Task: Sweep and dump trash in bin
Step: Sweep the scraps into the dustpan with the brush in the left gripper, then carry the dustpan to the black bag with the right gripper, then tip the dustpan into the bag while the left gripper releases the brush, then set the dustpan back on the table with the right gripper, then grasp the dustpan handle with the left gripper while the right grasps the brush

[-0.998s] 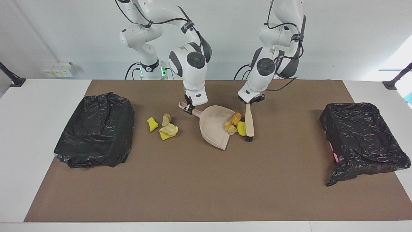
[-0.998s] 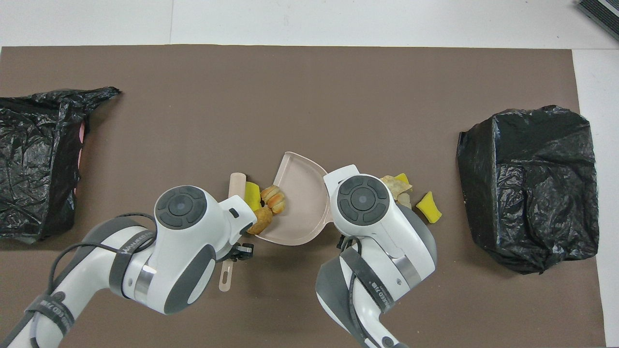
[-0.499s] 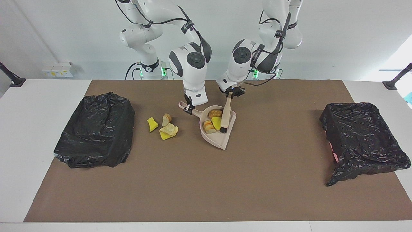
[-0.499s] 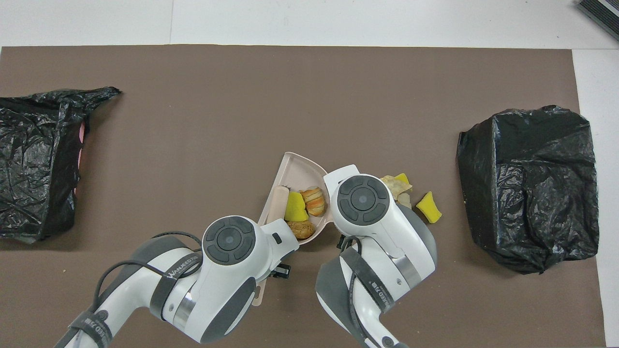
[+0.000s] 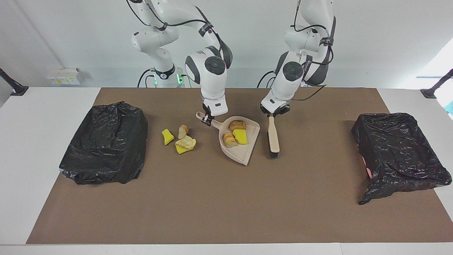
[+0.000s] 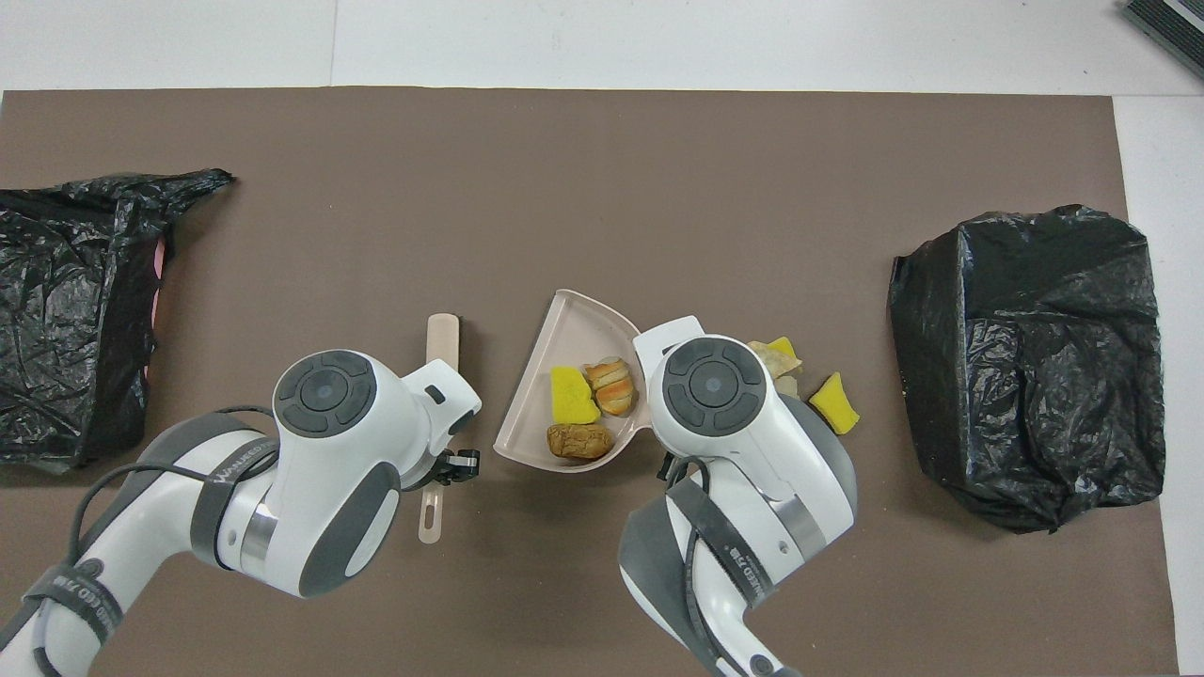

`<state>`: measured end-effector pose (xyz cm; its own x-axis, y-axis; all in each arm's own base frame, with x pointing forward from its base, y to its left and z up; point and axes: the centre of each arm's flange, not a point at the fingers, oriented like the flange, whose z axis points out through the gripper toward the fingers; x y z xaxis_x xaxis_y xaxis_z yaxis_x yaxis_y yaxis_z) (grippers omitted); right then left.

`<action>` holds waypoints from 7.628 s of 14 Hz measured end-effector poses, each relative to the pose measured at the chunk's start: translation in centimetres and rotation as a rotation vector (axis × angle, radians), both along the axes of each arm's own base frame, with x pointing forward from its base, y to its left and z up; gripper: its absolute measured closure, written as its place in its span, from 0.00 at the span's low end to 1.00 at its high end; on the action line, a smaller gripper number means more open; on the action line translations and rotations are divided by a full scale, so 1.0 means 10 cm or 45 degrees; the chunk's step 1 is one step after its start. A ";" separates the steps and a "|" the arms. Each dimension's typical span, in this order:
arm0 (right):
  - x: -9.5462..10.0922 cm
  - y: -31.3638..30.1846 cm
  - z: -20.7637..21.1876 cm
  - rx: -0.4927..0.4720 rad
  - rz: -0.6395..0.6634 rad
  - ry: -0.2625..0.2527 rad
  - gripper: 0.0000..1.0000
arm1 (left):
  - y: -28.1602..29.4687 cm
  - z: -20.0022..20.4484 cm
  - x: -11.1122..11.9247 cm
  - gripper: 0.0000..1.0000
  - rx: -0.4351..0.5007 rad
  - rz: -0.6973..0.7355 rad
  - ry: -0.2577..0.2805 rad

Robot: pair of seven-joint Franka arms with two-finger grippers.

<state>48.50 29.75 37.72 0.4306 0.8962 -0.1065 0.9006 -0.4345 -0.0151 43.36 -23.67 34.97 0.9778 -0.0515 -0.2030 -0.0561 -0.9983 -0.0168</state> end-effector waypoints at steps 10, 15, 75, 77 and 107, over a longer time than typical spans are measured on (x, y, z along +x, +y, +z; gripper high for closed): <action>0.24 -1.83 1.36 0.039 -0.089 -0.063 0.69 | -0.09 -0.02 -0.11 0.74 0.090 0.099 0.018; 0.21 -3.97 1.51 0.055 -0.017 -0.030 0.69 | -1.00 0.06 -0.79 0.74 0.043 0.073 0.042; 1.17 0.12 0.94 0.203 -1.396 -0.037 0.69 | 1.91 2.46 1.21 0.00 -0.073 -0.078 -0.221; 1.26 0.46 0.69 0.242 -1.458 -0.026 0.69 | 1.91 2.45 1.21 0.00 -0.072 -0.080 -0.219; -0.99 0.89 0.73 0.064 -1.261 0.193 0.00 | 0.14 1.31 1.50 0.00 -0.061 -0.034 -0.195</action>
<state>38.58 38.65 44.97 0.9700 0.1463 -0.1941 0.1205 -0.9829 -0.1390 58.36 -22.31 48.11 0.9953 -0.0840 -0.0481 -0.0831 -0.9963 0.0203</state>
